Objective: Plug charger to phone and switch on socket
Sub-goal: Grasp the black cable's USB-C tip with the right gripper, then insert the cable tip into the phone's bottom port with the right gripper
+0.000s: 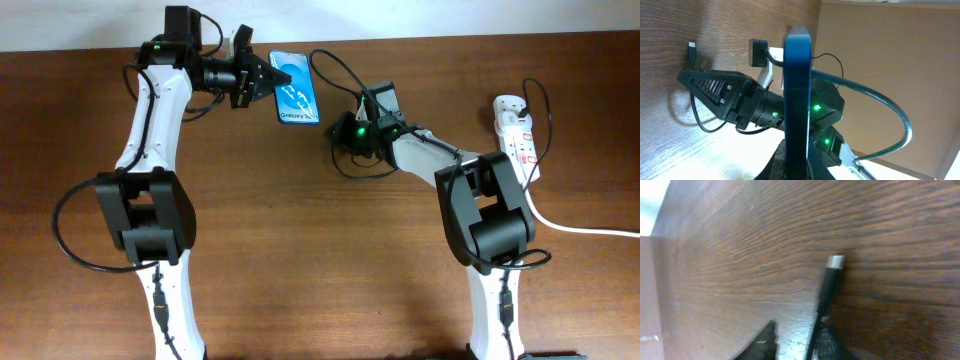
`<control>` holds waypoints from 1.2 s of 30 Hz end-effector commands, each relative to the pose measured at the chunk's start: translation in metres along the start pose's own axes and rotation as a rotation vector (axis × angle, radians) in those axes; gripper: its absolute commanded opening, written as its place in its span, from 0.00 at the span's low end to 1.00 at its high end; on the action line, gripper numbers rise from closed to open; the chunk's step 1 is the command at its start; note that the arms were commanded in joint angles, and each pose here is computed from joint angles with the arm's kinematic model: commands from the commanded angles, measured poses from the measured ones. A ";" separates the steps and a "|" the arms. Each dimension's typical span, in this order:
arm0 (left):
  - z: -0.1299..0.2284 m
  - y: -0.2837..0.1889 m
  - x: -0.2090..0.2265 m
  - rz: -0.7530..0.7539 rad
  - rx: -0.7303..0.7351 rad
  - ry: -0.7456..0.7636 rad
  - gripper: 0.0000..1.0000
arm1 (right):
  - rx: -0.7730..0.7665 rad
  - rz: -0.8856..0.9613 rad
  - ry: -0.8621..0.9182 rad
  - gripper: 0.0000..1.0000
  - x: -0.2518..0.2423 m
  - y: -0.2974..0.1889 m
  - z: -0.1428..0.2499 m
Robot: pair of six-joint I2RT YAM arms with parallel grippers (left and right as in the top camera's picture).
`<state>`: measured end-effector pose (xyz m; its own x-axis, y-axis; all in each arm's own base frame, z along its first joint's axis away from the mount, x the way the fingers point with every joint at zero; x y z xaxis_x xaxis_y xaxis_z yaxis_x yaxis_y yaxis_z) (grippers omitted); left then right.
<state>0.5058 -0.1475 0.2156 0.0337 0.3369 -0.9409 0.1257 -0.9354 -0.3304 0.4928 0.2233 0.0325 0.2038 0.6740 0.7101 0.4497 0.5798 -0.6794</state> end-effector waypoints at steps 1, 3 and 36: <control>0.000 -0.004 -0.010 0.047 0.007 0.019 0.00 | 0.050 -0.020 -0.023 0.09 -0.010 0.007 0.003; 0.000 -0.004 -0.010 0.046 0.008 0.016 0.00 | 0.077 -0.097 -0.045 0.04 -0.006 -0.006 -0.008; -0.019 0.015 -0.068 0.239 0.037 0.089 0.00 | 0.066 -0.515 -0.125 0.04 0.153 -0.209 0.084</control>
<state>0.5184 -0.1823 0.2617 0.2213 0.1360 -0.9657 0.0584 -0.9903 -0.1261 0.3491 0.2396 0.2596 -0.1996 0.3597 0.9115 0.3395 0.8979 -0.2800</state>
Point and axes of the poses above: each gripper's point midway between its finger pads, its own y axis out along the fingers, its own x axis along the line the jaws close on, z = x × y, the point moved 3 cm from there along -y, back along the fingers, and after that the axes turned 6 degrees about y, right-handed, at the moved point
